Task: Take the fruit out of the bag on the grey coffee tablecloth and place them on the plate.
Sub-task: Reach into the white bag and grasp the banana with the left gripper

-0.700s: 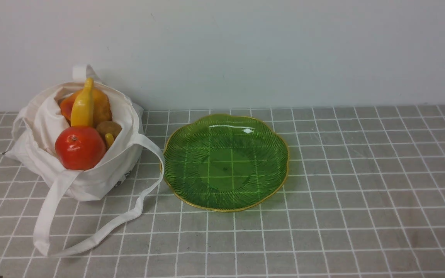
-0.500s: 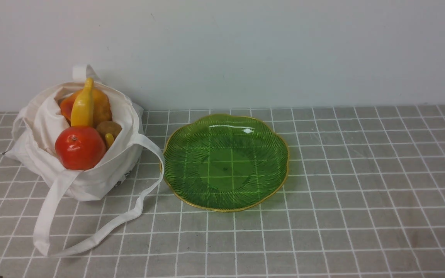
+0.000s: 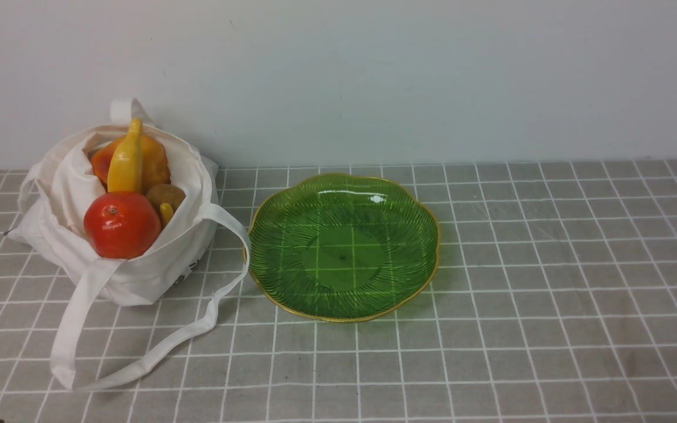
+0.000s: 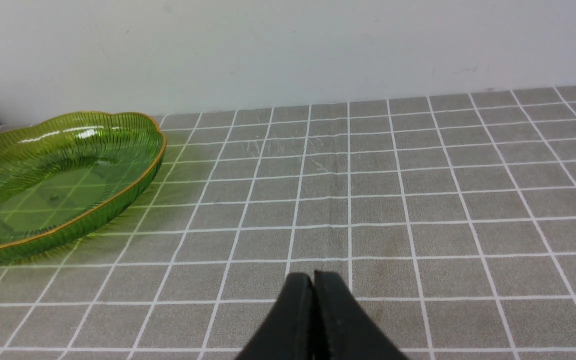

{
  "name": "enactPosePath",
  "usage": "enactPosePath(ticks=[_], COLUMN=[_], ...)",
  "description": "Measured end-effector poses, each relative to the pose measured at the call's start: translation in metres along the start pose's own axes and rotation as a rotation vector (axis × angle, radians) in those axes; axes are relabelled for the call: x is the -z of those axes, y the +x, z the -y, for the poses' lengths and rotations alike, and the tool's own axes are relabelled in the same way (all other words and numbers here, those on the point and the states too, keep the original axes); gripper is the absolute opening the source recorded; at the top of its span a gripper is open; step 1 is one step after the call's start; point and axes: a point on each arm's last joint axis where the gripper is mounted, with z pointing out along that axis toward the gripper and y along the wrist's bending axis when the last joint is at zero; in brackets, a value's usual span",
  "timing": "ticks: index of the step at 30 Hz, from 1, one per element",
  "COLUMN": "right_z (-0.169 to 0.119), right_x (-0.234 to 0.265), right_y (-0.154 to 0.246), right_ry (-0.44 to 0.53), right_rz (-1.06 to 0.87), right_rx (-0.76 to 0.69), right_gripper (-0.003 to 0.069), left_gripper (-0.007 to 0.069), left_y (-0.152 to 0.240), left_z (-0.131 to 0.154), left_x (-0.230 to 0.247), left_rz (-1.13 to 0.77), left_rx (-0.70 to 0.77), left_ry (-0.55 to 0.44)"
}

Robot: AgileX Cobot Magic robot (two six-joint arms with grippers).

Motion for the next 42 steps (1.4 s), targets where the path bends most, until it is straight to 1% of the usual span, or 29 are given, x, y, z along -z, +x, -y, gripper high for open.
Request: enactPosePath(ticks=[30,35,38,40,41,42], right_z=[0.0,0.0,0.0,0.0,0.0,0.0], right_x=[0.0,0.0,0.0,0.0,0.0,0.0], right_y=[0.0,0.0,0.0,0.0,0.0,0.0], right_ry=[0.0,0.0,0.0,0.0,0.0,0.0], right_rz=[0.0,0.0,0.0,0.0,0.0,0.0], right_rx=[0.0,0.0,0.0,0.0,0.0,0.0], right_gripper=[-0.0012,-0.0012,-0.0012,-0.0012,-0.0012,-0.0012], left_gripper=[-0.0007,-0.0007,-0.0007,-0.0007,-0.0007,-0.0007], left_y=[0.0,0.0,-0.004,-0.011,-0.012,-0.018], left_z=[0.0,-0.002,-0.001,0.001,0.002,0.003], left_x=[0.0,0.0,0.0,0.001,0.001,0.002], left_rz=[0.0,0.004,0.05,0.122,0.136,0.197], left_rx=[0.0,-0.056,0.004,0.124,0.162,0.28], left_ry=[0.0,-0.023,-0.011,0.02,0.031,0.06])
